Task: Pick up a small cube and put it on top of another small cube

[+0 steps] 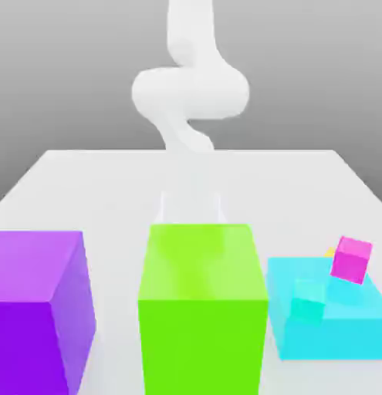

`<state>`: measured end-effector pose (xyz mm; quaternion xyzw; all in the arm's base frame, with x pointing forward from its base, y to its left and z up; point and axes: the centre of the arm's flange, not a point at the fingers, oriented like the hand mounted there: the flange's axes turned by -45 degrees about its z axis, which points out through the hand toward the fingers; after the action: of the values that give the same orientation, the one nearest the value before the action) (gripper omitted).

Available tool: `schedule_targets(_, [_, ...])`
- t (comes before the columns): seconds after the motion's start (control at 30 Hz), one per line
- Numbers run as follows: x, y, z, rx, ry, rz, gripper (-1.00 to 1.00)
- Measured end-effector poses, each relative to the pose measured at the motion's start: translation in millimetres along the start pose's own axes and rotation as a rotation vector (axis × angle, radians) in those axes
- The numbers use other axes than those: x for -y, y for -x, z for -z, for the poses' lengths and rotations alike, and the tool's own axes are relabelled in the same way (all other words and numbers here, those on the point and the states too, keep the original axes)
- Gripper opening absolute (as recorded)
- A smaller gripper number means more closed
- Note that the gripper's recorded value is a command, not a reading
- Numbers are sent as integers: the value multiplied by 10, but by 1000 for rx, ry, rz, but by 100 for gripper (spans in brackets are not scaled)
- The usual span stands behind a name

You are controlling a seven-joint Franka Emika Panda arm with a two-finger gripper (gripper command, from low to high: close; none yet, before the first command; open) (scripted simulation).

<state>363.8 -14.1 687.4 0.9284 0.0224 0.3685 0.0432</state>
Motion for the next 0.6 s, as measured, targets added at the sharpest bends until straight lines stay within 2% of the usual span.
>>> schedule_targets(0.13, [-247, 115, -480, 88, 82, 147, 0])
schedule_targets(0.3, [-618, 350, -1022, 213, 140, 316, 0])
schedule_targets(0.43, [-950, 615, -1411, 321, 153, 444, 0])
schedule_targets(0.6, [-1378, 1037, -1828, 454, 127, 593, 0])
